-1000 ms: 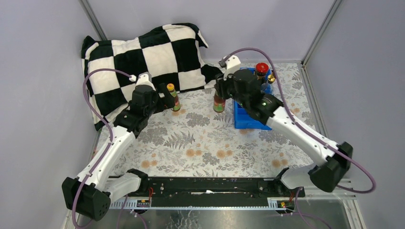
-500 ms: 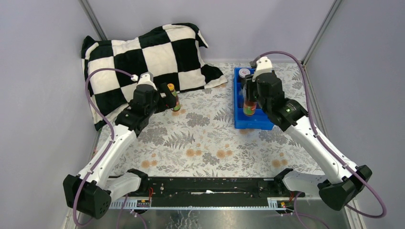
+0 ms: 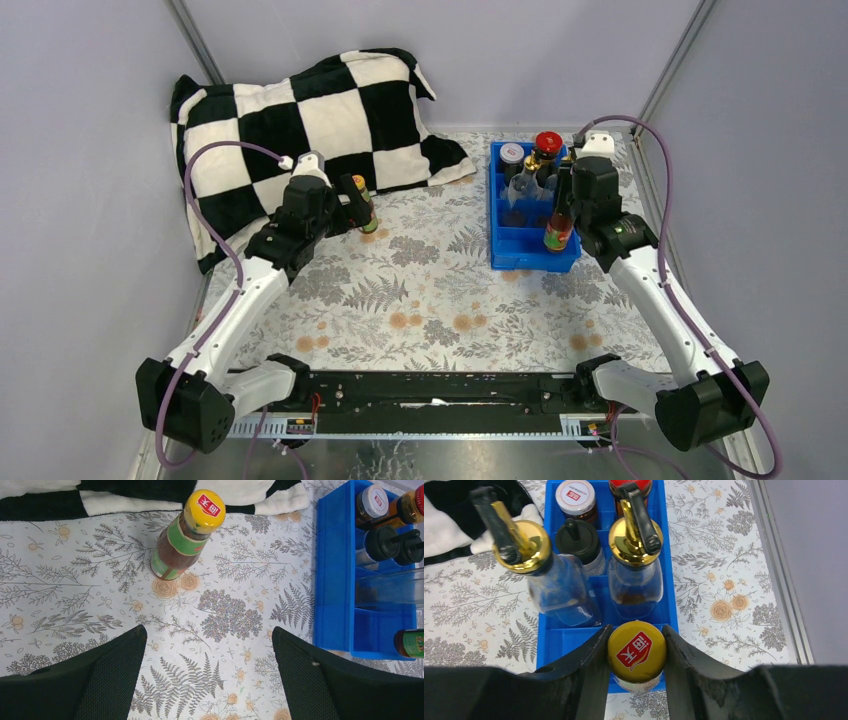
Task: Organize the condiment bottles
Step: Place the bottle in the storage box.
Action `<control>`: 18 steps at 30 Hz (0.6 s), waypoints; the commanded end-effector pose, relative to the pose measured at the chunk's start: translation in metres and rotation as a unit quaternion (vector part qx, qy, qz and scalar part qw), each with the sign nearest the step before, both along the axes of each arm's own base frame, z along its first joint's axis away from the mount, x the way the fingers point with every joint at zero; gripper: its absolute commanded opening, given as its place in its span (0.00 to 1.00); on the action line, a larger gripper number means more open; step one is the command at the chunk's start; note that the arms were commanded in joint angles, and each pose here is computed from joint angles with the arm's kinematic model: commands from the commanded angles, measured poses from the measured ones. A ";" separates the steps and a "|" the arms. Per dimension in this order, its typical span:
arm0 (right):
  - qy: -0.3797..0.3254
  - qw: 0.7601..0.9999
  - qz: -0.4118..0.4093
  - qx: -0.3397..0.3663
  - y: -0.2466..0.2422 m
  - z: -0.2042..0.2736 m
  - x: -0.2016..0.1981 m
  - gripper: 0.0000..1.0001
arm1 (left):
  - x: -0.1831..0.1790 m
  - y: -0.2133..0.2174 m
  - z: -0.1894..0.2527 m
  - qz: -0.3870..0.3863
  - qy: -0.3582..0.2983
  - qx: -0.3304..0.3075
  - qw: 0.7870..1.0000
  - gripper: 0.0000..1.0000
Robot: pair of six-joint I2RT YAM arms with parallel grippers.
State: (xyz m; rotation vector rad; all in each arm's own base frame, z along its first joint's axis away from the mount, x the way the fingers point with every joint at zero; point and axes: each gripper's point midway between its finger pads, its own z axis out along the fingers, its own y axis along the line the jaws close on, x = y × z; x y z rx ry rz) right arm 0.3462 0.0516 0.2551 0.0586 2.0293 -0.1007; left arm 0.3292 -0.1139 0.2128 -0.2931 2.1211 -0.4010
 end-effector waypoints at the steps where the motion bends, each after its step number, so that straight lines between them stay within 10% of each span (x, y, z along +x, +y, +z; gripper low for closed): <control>1: -0.099 0.994 -0.006 0.051 0.002 0.043 0.016 0.45 | 0.008 -0.001 0.017 -0.009 -0.027 0.002 1.000 0.99; 18: -0.092 0.994 -0.011 0.058 0.001 0.019 0.032 0.45 | 0.009 -0.002 0.007 -0.009 -0.022 0.003 1.000 0.99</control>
